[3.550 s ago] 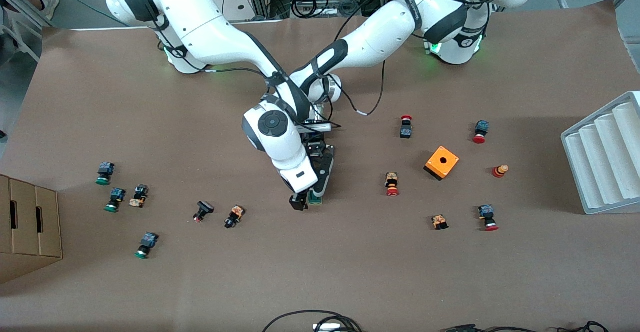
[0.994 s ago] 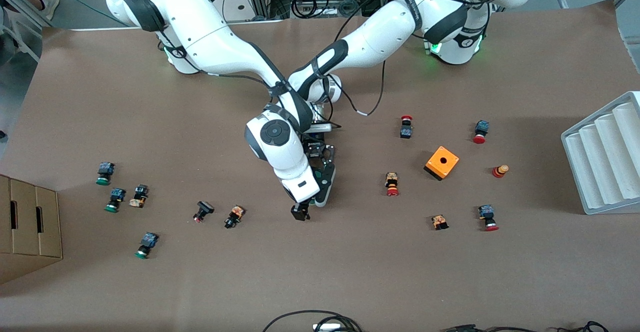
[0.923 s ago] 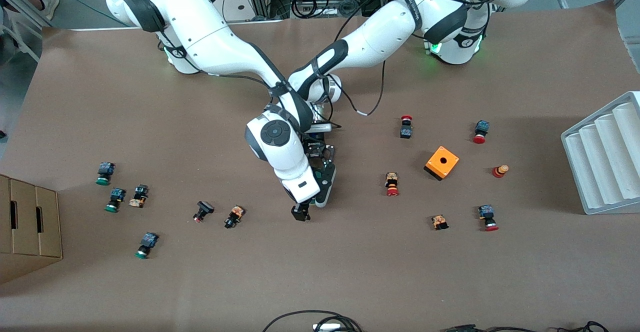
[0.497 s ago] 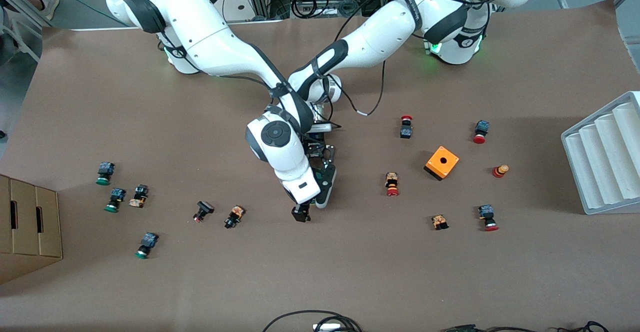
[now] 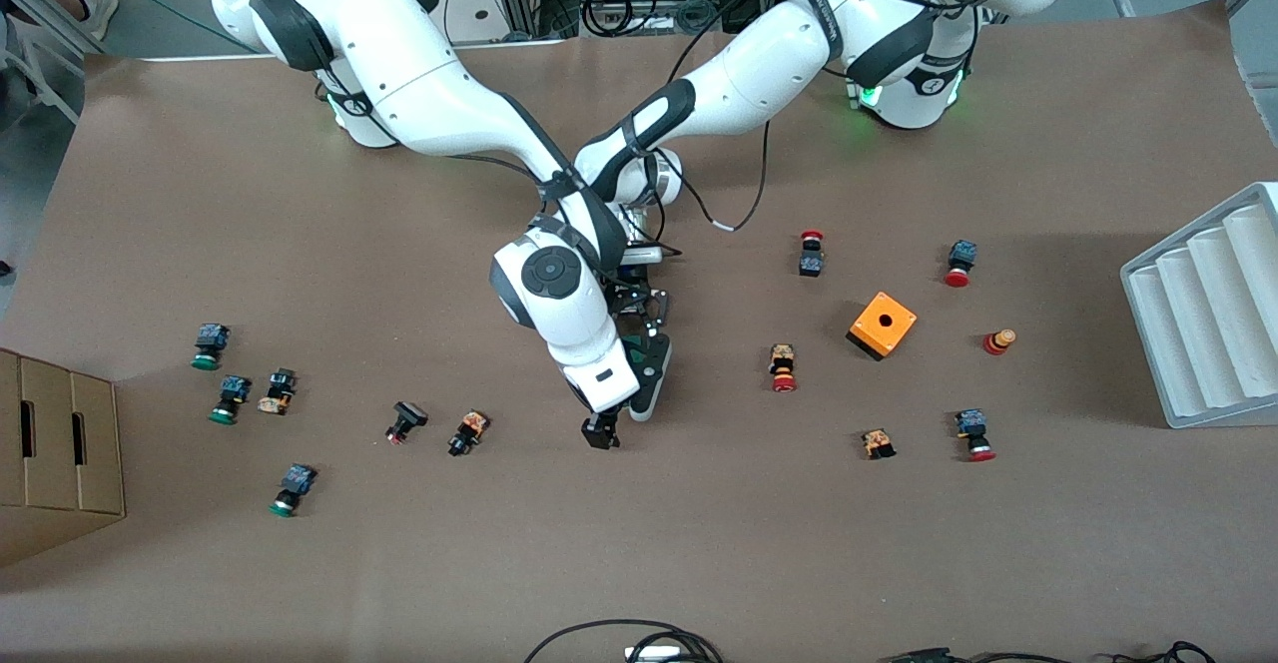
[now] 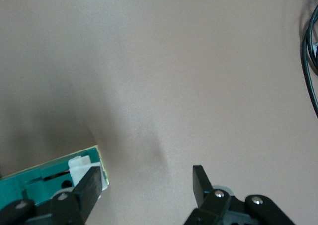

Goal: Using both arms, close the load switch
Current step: 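Press the handle blades down into the contacts with the right gripper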

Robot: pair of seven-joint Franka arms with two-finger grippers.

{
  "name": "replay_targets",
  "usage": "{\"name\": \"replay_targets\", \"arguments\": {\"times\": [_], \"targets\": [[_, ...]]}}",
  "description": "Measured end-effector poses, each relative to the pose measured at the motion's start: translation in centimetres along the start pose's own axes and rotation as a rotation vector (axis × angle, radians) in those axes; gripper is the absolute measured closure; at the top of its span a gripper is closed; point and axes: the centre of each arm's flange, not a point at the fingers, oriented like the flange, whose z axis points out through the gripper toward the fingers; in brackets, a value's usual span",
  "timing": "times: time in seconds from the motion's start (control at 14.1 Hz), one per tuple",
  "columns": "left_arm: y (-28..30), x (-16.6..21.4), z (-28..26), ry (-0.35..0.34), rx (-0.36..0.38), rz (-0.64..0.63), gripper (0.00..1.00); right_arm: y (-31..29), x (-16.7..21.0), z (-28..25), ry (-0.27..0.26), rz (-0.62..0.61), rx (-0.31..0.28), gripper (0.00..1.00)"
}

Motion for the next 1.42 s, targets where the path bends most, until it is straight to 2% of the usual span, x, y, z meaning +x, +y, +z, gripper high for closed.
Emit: {"name": "replay_targets", "arguments": {"times": [1.42], "targets": [[0.0,0.0,0.0,0.000,0.000,0.000,0.39,0.1,0.1,1.1,0.003,-0.001,-0.007,0.18]]}}
